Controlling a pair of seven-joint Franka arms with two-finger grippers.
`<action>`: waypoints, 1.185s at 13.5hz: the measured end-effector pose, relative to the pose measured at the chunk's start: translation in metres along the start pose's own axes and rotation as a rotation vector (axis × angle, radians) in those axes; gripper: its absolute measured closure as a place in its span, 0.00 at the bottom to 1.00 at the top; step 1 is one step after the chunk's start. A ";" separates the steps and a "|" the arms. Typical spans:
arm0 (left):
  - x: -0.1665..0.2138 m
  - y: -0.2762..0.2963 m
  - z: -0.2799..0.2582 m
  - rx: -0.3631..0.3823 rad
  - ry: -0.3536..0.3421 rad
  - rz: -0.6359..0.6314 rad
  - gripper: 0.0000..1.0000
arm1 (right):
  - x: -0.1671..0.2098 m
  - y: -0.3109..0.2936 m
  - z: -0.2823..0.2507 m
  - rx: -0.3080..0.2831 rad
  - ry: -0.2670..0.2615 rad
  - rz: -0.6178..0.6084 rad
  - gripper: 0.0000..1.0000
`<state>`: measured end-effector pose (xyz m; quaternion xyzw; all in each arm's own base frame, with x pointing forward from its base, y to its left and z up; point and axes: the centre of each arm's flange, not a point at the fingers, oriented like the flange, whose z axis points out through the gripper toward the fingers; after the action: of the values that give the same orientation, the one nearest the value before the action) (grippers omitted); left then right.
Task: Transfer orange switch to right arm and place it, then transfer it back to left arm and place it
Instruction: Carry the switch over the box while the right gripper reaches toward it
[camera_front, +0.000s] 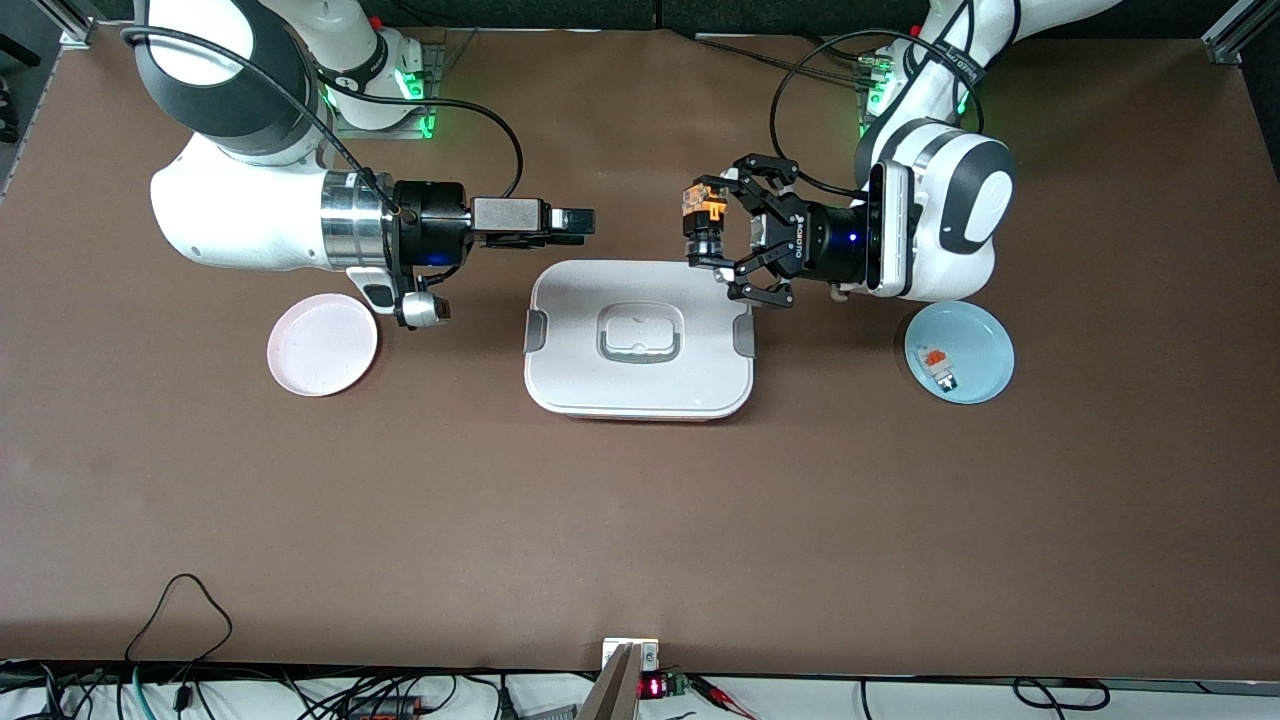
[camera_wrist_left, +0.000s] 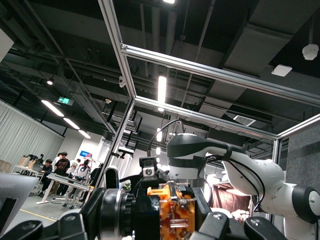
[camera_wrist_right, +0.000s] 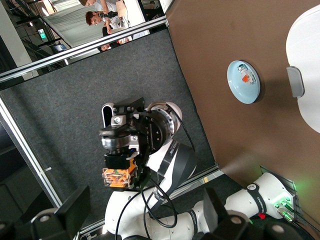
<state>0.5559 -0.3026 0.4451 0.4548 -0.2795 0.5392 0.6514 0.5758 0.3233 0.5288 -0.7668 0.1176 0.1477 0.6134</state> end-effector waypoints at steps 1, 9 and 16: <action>-0.002 -0.002 0.000 0.021 -0.013 0.000 0.27 | -0.001 -0.001 0.002 0.000 -0.002 -0.001 0.00; 0.006 -0.002 0.037 0.128 -0.097 -0.042 0.27 | -0.036 -0.012 0.069 0.005 0.051 0.006 0.00; 0.012 -0.003 0.040 0.132 -0.088 -0.099 0.27 | -0.030 -0.018 0.058 0.019 0.071 0.002 0.00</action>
<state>0.5671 -0.3330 0.4715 0.5335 -0.2488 0.5030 0.6328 0.5501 0.3841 0.5446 -0.7656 0.1413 0.1198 0.6160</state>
